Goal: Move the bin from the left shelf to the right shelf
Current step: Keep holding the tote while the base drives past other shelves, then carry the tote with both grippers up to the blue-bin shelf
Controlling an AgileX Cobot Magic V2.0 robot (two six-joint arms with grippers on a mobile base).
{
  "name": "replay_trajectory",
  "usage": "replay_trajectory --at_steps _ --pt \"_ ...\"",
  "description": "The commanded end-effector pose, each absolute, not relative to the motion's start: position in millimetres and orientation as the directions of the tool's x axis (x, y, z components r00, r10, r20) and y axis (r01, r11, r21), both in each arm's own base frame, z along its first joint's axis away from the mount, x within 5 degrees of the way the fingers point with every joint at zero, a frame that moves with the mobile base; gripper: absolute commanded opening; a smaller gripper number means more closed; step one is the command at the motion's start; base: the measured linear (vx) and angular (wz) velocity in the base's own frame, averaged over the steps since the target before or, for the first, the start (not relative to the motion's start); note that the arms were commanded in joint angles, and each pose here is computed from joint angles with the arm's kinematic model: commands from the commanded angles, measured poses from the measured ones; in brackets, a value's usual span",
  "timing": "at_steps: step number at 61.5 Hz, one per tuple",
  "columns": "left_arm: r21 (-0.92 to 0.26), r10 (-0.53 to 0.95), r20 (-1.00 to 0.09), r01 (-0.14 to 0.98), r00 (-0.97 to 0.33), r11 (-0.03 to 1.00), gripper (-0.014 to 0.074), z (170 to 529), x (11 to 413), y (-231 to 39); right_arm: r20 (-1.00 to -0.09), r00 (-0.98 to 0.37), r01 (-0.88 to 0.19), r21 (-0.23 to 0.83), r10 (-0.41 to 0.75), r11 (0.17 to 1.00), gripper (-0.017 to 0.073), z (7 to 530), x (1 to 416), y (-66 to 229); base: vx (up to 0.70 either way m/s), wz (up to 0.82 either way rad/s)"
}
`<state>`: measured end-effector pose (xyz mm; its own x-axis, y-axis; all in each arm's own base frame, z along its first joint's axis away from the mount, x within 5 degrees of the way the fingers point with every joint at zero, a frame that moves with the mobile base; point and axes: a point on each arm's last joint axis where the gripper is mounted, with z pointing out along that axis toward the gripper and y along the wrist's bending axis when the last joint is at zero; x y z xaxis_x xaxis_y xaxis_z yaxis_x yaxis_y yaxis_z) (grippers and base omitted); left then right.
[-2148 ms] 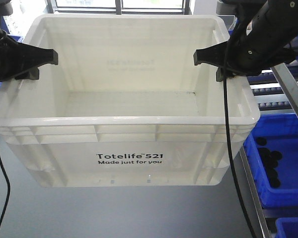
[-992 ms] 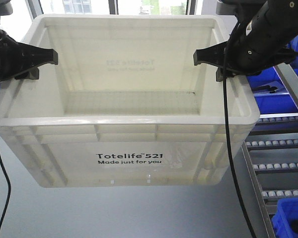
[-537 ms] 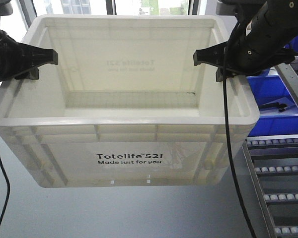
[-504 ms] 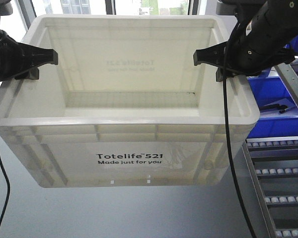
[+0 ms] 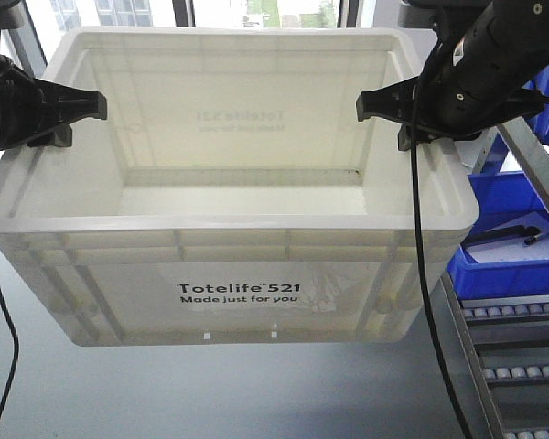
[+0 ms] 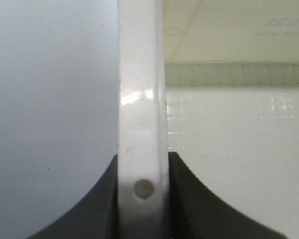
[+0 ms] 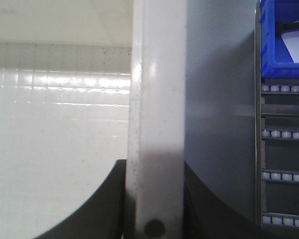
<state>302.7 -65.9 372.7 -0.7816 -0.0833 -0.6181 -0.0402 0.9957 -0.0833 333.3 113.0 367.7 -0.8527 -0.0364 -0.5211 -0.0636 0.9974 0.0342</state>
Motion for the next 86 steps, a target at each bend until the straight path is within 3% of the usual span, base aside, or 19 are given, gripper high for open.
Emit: replay_trajectory --at_steps 1,86 --pt "-0.082 -0.082 -0.761 -0.030 -0.644 0.996 -0.0007 409.5 295.0 -58.5 -0.656 -0.753 -0.053 -0.009 -0.046 0.999 0.0008 401.9 327.8 99.2 0.38 -0.05" --pt "-0.082 -0.082 -0.761 -0.030 -0.643 0.996 -0.0007 409.5 295.1 -58.6 -0.656 -0.754 -0.053 -0.010 -0.046 0.999 0.0008 401.9 327.7 99.2 0.34 0.04"
